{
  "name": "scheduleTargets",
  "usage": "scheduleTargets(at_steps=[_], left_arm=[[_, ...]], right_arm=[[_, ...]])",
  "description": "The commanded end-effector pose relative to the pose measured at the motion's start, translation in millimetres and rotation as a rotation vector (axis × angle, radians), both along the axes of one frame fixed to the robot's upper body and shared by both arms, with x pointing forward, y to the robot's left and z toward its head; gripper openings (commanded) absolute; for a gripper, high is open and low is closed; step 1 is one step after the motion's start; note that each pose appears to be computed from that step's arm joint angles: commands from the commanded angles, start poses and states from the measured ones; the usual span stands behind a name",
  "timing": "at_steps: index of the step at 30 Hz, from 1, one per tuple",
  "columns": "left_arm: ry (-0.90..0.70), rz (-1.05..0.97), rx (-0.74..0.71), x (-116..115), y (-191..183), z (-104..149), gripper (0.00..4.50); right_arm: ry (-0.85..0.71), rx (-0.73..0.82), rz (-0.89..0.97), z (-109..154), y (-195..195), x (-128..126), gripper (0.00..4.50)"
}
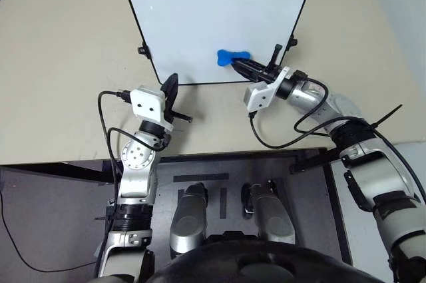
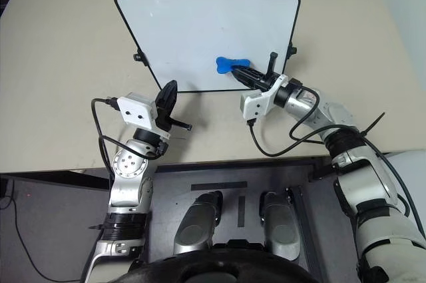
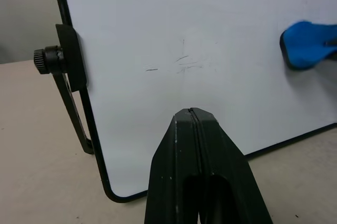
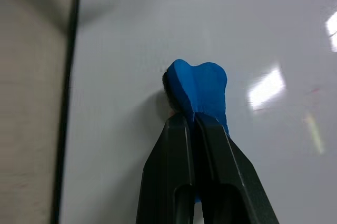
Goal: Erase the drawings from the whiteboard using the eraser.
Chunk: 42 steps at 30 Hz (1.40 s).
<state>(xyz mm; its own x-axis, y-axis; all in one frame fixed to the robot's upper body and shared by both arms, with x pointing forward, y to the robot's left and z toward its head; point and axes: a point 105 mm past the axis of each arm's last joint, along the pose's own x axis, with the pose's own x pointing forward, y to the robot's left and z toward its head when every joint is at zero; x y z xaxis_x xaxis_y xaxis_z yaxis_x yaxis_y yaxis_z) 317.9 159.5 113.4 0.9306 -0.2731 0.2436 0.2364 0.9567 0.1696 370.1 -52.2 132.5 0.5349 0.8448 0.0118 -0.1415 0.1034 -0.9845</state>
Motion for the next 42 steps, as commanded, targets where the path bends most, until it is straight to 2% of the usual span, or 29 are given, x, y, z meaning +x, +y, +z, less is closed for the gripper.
scheduleTargets(at_steps=[1, 10, 15, 18, 25, 29, 34, 42], left_arm=[[-0.047, -0.011, -0.001, 0.3, -3.0, 11.1, 0.00], [-0.047, -0.019, -0.001, 0.5, -4.3, 11.0, 0.00], [-0.046, -0.021, -0.002, 0.1, -5.3, 11.0, 0.00], [-0.045, -0.021, -0.002, -0.1, -5.7, 10.6, 0.00], [-0.043, -0.019, -0.003, -0.1, -5.3, 10.3, 0.00], [-0.041, -0.020, -0.004, 0.3, -5.1, 10.1, 0.00], [-0.040, -0.023, -0.006, 0.2, -6.4, 9.6, 0.00], [-0.039, -0.028, -0.007, 1.4, -7.3, 9.3, 0.00]], right_arm=[[-0.015, 0.006, -0.034, 5.9, -3.9, 6.7, 0.01], [-0.300, 0.154, -0.112, 66.6, -16.6, 13.5, 0.01], [-0.367, 0.191, -0.133, 80.3, -19.8, 12.8, 0.01], [-0.339, 0.179, -0.134, 74.4, -18.1, 13.5, 0.01], [-0.133, 0.030, -0.088, 16.7, -9.5, 7.6, 0.01], [-0.071, -0.019, -0.090, -1.2, -9.1, 5.5, 0.01], [-0.049, -0.045, -0.088, -10.3, -7.9, 3.1, 0.01], [-0.059, -0.042, -0.113, -6.7, -13.0, 5.0, 0.01]])
